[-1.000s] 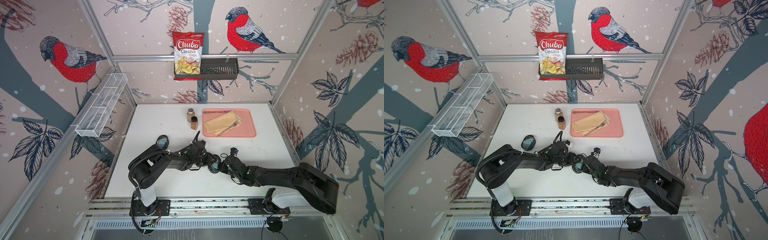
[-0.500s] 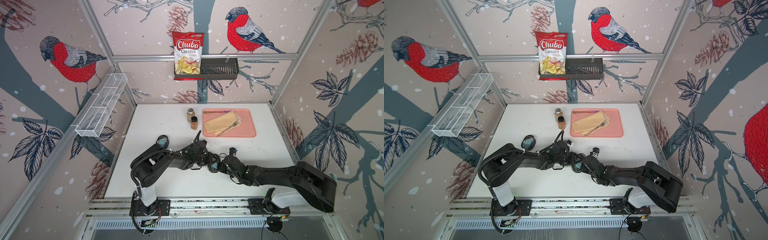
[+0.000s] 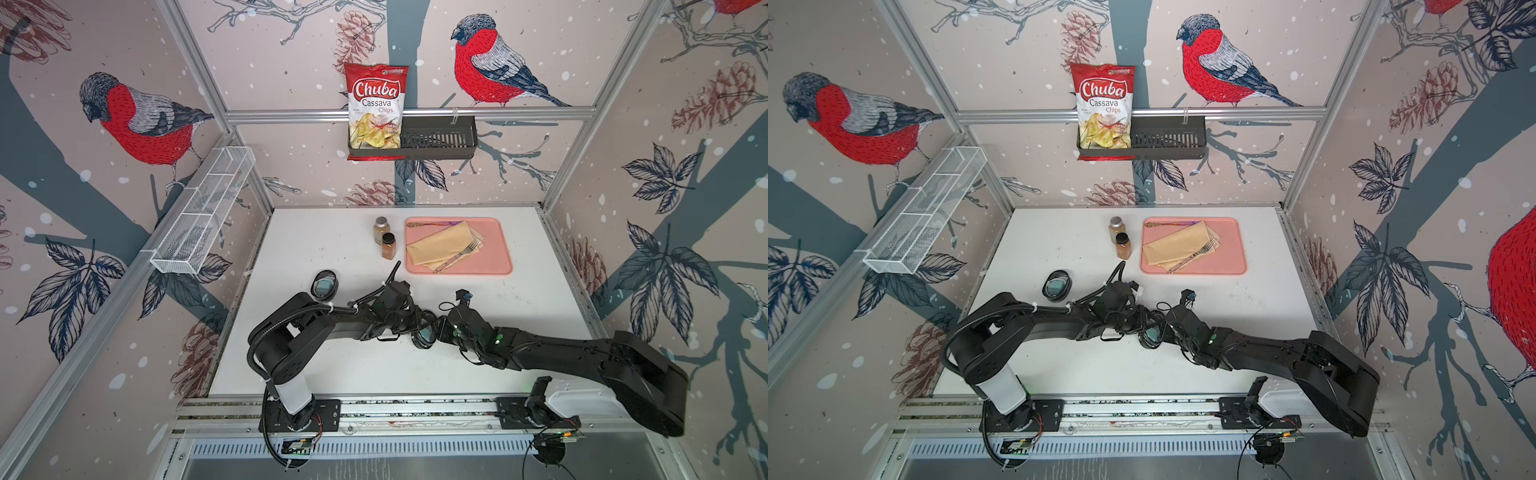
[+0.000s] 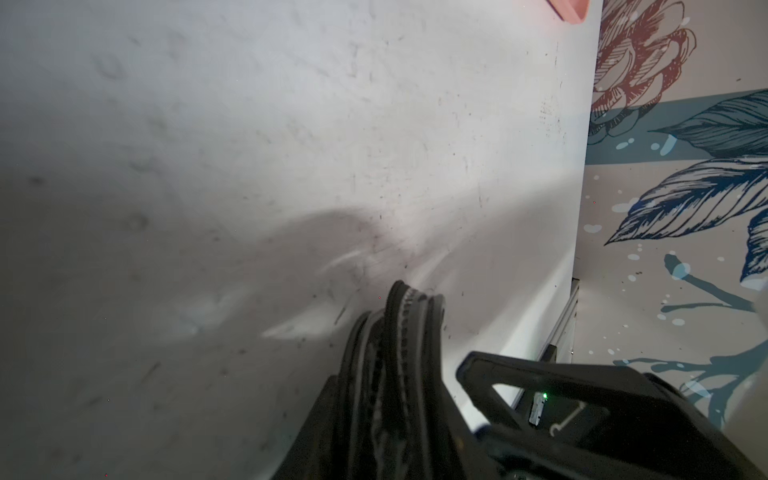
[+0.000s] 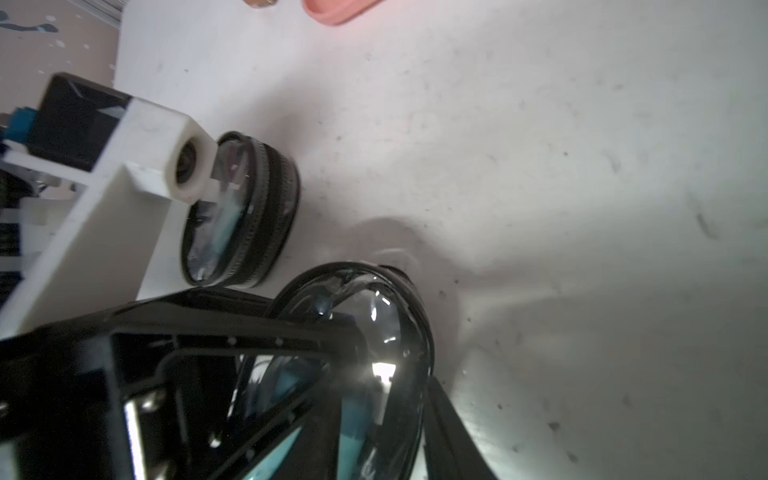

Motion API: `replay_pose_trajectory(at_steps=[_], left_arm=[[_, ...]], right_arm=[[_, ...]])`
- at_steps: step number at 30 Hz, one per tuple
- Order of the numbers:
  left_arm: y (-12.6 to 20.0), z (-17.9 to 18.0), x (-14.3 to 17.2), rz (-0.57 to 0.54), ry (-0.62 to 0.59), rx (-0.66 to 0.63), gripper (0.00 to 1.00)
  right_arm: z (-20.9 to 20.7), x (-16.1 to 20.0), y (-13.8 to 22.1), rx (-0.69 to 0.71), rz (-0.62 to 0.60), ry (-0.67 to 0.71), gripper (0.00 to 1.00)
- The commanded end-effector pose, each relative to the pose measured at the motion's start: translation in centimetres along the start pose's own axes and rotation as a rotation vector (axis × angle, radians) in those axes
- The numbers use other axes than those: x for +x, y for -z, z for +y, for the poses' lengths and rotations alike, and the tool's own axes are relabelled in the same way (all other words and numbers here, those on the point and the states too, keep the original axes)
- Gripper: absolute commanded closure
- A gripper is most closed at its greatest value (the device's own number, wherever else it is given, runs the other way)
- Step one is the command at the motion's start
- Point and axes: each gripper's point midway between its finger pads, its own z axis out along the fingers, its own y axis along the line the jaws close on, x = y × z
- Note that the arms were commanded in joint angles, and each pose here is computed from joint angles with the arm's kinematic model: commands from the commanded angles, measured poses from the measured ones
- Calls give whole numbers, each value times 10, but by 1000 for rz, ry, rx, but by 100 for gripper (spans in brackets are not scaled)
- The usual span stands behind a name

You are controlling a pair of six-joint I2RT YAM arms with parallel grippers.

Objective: Pack away charging kits
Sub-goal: Pick up the storage bag at the center of the board.

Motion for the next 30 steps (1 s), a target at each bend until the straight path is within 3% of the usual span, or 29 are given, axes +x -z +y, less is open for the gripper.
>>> replay_pose_trajectory(at_steps=[1,7,12,18,22,26,30], left_arm=[[17,1,-20,-107,-9,-60,100],[76,-30,-68,-397,-33,-65,100],[152,-54,-104,-722,-65,-45,100],[229,-112,-110,-972,-175,104,100],[268,-159,-97,-1046,-293,232,100],[302,-190,-88,-1084,-379,361,100],[326,-209,-77,-1104,-450,458,100]], right_arm=[[14,-9,14,-39,-26,54,54],[65,-30,59,-204,-131,174,39],[115,-35,109,-333,-246,311,27],[156,-24,137,-453,-313,445,25],[195,-7,157,-562,-342,593,28],[212,-8,172,-578,-435,654,39],[223,-13,185,-635,-527,694,43]])
